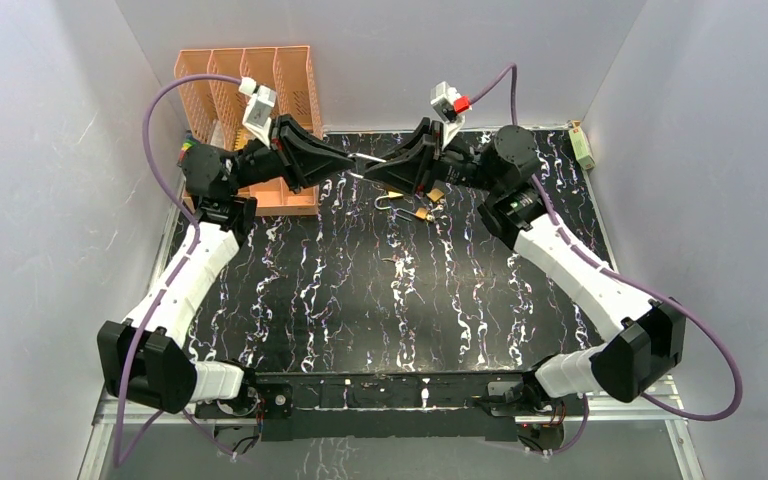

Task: Lock with the key
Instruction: Lock the lock, then place the lock at the center of the board.

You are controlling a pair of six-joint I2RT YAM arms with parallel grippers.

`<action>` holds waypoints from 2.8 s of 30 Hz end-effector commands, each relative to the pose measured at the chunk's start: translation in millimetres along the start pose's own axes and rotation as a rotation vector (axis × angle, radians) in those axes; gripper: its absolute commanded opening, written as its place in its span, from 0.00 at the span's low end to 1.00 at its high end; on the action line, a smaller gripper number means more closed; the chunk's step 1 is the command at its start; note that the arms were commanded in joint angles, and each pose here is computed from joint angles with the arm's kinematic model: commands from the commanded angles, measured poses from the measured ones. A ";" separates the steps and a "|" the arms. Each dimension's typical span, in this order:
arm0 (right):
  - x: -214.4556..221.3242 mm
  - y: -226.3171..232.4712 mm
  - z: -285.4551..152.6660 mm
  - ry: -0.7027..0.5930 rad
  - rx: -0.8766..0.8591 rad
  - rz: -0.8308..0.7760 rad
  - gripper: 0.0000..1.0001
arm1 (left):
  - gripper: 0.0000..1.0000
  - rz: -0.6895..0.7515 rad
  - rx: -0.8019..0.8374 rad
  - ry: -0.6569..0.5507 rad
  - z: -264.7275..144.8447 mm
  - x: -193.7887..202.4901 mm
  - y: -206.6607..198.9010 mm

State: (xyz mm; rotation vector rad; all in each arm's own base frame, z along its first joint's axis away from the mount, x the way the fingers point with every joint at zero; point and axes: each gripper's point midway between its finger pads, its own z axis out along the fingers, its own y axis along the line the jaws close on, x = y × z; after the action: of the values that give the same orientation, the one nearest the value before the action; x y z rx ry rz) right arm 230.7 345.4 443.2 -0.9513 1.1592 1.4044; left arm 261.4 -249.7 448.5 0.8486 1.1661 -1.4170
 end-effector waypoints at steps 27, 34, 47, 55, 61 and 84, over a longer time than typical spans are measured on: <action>35.5 -73.4 -111.4 0.101 0.841 -0.088 0.99 | 0.00 0.131 -0.864 0.254 -26.3 130.5 105.1; 66.3 -86.5 -123.7 0.200 0.916 -0.034 0.98 | 0.00 0.205 -1.077 0.256 -51.4 168.1 126.3; 125.8 -110.9 -139.6 0.329 0.988 0.006 0.99 | 0.00 0.125 -1.172 0.276 -68.6 226.4 140.7; 166.0 -146.5 -121.2 0.479 0.896 0.126 0.99 | 0.00 0.080 -1.187 0.334 -66.4 245.3 148.5; 174.7 -174.1 -113.4 0.502 0.893 0.140 0.98 | 0.00 0.043 -1.199 0.349 -67.3 254.1 149.6; 262.4 -342.5 -86.4 0.619 1.032 0.170 0.94 | 0.98 0.093 -1.030 0.289 -34.7 166.4 118.9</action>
State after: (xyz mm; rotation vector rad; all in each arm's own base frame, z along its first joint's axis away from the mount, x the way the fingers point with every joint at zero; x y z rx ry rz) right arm 504.4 315.1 102.1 -0.5528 2.2023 0.4260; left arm 352.8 -262.4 208.3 0.3104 1.8737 -0.3959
